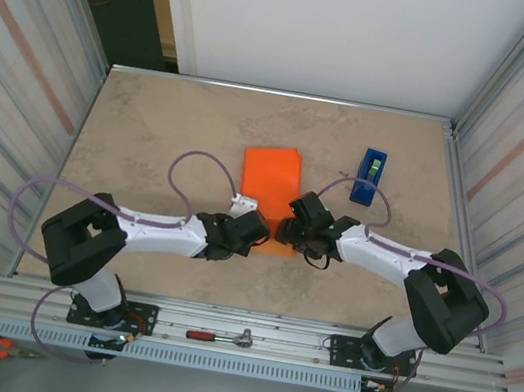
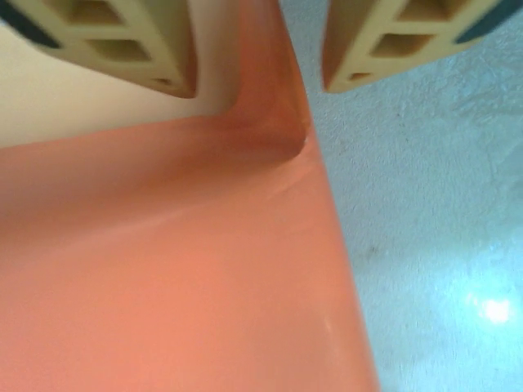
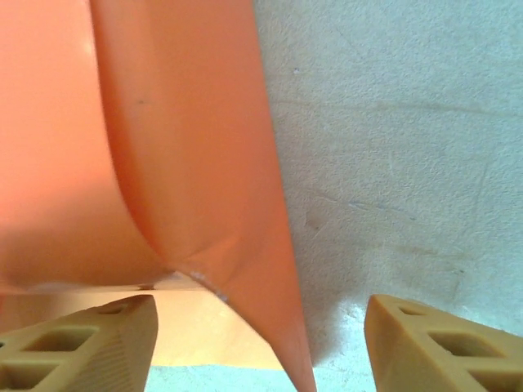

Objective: Wrap the gift box in paper

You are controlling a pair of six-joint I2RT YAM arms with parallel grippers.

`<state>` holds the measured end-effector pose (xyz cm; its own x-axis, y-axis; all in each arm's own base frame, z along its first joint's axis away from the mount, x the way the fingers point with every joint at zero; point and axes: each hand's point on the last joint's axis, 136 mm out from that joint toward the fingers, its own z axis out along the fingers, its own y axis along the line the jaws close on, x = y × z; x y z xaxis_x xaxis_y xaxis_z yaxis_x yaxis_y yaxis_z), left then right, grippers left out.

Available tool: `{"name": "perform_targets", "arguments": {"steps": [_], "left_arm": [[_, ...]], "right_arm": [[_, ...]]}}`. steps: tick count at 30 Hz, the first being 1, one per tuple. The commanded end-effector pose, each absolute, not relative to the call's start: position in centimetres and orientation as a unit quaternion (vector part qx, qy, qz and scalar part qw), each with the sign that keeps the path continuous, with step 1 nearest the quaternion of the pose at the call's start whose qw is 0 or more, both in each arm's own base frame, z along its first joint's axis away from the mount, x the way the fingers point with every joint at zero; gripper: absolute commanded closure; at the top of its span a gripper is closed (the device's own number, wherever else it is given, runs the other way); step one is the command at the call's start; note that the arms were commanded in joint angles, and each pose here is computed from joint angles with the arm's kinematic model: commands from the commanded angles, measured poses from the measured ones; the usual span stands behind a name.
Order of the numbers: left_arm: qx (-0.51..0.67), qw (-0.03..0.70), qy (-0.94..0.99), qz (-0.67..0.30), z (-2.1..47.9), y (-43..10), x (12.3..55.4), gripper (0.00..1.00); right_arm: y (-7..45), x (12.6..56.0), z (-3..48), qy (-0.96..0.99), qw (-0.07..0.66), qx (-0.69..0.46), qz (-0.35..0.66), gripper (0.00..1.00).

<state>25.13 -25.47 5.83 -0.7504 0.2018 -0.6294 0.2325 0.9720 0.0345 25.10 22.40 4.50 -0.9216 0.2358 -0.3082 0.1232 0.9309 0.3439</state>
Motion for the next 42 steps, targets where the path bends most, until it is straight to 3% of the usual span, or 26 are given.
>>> {"name": "perform_targets", "arguments": {"steps": [1,8,10,12,13,20,31,42], "left_arm": [[0.154,0.347,0.925,-0.028,7.7,-25.0,25.3,0.48],[0.168,0.37,0.913,-0.036,9.8,-24.6,26.2,0.27],[0.175,0.38,0.908,-0.037,10.4,-24.8,26.5,0.16],[0.178,0.391,0.902,-0.031,11.0,-24.8,26.9,0.03],[0.181,0.397,0.899,-0.026,11.3,-24.7,27.1,0.01],[0.199,0.408,0.891,-0.003,12.3,-23.4,29.2,0.01],[0.34,0.447,0.827,-0.023,13.9,-25.9,30.2,0.01],[0.477,0.396,0.785,-0.01,12.4,-29.6,30.8,0.01]], "right_arm": [[21.4,24.3,4.3,0.971,0.169,0.091,0.143,0.27],[22.0,25.5,4.3,0.97,0.175,0.084,0.147,0.1],[22.3,26.0,4.4,0.97,0.177,0.08,0.145,0.0],[22.3,26.2,4.3,0.971,0.177,0.08,0.139,0.01],[22.3,26.4,4.2,0.971,0.176,0.081,0.137,0.01],[22.0,27.8,3.7,0.972,0.175,0.093,0.129,0.01],[20.8,26.9,3.7,0.97,0.173,0.1,0.135,0.01],[17.2,25.5,5.9,0.956,0.203,0.148,0.15,0.01]]}}
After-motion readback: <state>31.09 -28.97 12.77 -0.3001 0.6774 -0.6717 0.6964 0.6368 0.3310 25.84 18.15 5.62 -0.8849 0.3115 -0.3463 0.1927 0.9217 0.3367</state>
